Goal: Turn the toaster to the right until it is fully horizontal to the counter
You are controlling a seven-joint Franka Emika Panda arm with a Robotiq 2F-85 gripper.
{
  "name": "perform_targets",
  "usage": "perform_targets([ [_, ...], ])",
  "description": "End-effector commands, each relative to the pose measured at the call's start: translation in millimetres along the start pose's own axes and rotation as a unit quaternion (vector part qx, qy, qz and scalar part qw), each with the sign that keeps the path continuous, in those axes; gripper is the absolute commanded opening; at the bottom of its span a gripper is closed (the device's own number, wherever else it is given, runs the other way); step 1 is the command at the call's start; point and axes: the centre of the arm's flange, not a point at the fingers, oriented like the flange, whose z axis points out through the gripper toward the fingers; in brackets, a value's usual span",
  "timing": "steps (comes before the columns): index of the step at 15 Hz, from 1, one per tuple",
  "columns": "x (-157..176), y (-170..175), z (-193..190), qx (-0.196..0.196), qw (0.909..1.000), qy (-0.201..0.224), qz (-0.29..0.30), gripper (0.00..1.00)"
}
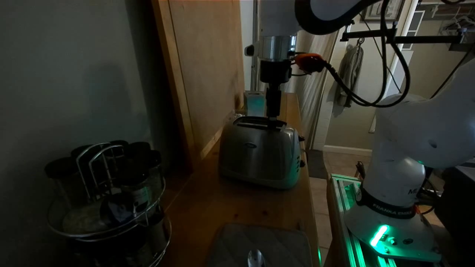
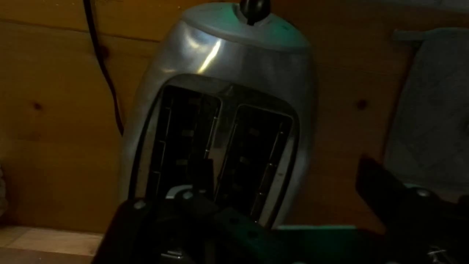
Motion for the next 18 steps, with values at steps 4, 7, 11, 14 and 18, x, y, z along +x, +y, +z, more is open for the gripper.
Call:
perform_targets([
  [4,30.7,1.4,13.1,0.009,0.9989,-0.039,0.025,1.0],
  [7,30.0,9.6,5.1,-0.006,0.9991,-0.034,0.026,1.0],
  [11,24.0,33.9,-9.5,-0.047,0.9983,-0.016,0.029,1.0],
  [14,20.0,59.0,-11.6,-0.07,0.9969,-0.011,0.035,1.0],
  [18,15.1,84.2,-5.4,-0.058,0.9976,-0.005,0.037,1.0],
])
